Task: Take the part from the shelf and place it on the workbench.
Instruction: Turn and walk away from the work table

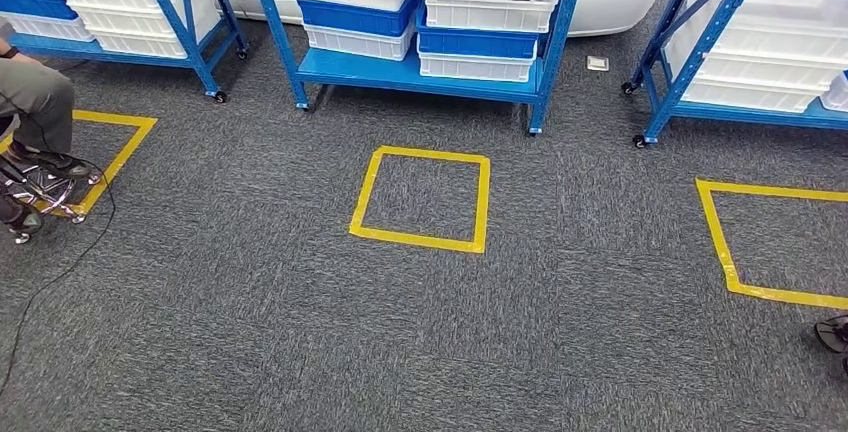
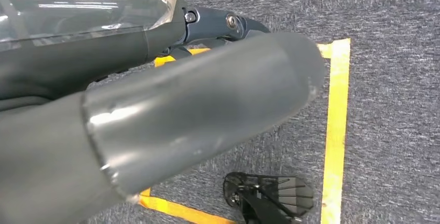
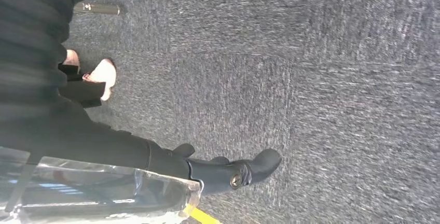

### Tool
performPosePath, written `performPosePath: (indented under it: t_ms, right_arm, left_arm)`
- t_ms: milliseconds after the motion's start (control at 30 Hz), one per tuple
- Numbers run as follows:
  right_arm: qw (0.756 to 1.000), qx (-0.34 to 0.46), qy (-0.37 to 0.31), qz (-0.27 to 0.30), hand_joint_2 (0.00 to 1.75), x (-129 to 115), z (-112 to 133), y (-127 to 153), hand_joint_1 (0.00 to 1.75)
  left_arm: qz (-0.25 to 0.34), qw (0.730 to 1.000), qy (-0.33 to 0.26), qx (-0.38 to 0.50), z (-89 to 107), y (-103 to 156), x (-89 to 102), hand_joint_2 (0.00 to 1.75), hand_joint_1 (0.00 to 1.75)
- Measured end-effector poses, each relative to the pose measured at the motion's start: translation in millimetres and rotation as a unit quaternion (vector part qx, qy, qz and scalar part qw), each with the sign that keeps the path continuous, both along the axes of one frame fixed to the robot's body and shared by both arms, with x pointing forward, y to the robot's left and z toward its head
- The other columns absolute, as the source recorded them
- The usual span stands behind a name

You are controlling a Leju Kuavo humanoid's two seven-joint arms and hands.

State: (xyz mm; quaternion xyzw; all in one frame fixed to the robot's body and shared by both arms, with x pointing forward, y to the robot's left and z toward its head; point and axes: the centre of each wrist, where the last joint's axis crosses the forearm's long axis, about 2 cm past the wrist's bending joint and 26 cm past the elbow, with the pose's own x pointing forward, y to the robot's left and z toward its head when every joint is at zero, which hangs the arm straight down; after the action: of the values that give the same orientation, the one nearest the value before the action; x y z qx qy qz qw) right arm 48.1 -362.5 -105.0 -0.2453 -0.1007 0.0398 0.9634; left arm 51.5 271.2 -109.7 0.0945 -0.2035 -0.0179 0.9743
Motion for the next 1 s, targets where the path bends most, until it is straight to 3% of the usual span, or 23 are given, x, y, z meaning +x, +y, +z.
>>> performPosePath:
  t_ms: [467,700,1000]
  right_arm:
    - [1.0,0.002,-0.002,0.001,1.75,2,0,2,0.0]
    - [1.0,0.001,0.007,0.001,1.75,-8,-1,0,0.0]
    - [1.0,0.0,0.002,0.005,1.75,-3,0,-4,0.0]
  left_arm:
    - [-0.001,1.0,0.001,0.001,-0.3,0,-2.6,0.0,0.0]
    - [-0.001,1.0,0.003,0.001,-0.6,-1,-5.1,0.0,0.0]
    - [-0.003,1.0,-0.007,0.002,0.2,-2,0.9,0.0,0.0]
